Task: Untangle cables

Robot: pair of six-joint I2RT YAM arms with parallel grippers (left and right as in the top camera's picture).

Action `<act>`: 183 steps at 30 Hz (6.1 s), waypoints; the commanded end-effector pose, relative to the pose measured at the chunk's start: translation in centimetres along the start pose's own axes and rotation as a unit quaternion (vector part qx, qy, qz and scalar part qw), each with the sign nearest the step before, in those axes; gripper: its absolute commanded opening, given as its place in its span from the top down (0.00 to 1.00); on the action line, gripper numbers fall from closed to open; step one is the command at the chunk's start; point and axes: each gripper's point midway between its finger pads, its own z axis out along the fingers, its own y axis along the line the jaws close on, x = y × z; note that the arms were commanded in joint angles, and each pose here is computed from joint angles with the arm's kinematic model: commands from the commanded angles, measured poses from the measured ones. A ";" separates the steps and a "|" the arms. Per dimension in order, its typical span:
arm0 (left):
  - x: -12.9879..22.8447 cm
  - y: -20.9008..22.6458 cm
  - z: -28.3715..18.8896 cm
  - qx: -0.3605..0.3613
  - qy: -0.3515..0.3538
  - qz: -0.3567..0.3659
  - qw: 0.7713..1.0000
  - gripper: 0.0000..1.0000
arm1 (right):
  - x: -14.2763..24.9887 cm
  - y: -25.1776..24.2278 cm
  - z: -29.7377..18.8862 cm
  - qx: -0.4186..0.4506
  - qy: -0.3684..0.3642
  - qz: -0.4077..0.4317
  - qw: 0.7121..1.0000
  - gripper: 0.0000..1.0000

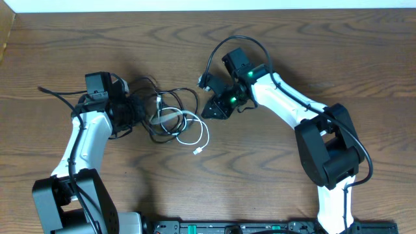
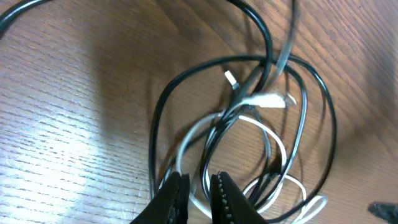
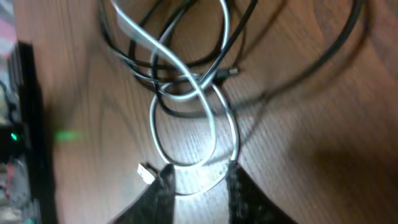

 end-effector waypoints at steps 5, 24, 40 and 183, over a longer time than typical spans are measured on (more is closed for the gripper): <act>-0.3 0.4 0.0 -0.007 -0.002 -0.006 1.000 0.66 | -0.6 2.0 1.8 -0.015 0.005 -0.003 1.000 0.43; 4.3 0.0 0.7 -0.025 0.075 -0.022 0.997 0.70 | 0.3 3.0 3.2 0.014 0.033 0.187 0.982 0.75; 9.6 -7.0 2.7 0.005 0.113 0.252 0.961 0.80 | 3.7 -4.4 -0.4 0.168 0.033 0.374 0.912 0.68; 0.8 7.1 3.4 -0.076 0.024 -0.113 0.990 0.57 | -5.3 6.8 7.9 0.073 -0.052 -0.035 0.995 0.66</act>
